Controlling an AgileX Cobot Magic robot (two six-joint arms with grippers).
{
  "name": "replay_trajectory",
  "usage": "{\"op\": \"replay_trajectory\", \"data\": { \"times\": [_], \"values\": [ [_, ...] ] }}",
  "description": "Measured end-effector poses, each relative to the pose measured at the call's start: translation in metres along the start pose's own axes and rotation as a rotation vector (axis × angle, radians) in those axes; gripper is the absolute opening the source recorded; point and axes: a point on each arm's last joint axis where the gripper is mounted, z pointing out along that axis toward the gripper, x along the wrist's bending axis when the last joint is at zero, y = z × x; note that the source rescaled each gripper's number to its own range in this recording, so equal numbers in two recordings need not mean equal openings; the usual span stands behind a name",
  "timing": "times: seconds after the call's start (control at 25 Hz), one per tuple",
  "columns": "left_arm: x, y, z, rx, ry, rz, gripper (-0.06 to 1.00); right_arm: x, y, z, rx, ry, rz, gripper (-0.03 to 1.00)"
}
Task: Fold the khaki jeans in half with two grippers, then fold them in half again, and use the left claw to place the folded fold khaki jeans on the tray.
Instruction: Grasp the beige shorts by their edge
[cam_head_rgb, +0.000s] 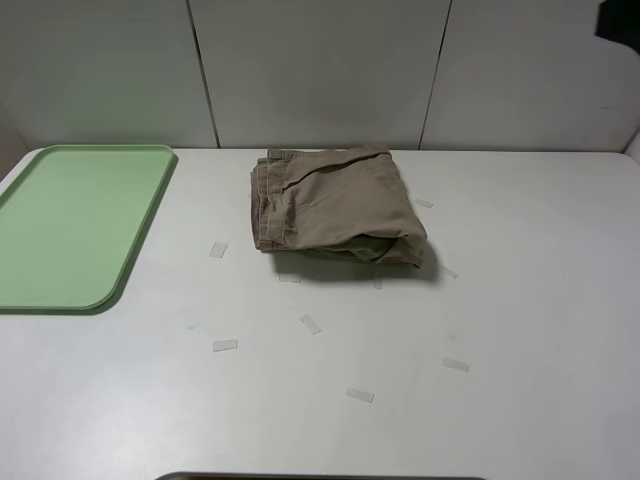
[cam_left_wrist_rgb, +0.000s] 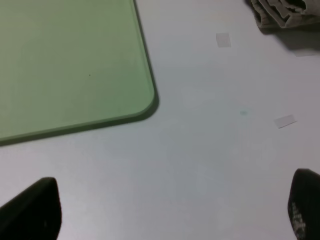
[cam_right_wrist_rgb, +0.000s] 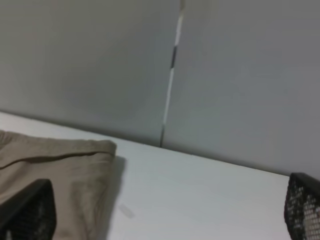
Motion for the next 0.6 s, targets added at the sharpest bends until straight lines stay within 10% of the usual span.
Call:
{"op": "replay_trajectory", "data": {
  "times": [0.6],
  "values": [
    [0.000,0.000,0.000,0.000,0.000,0.000,0.88,0.005,-0.068,-0.123,0.022,-0.109,0.048,1.00]
  ]
}}
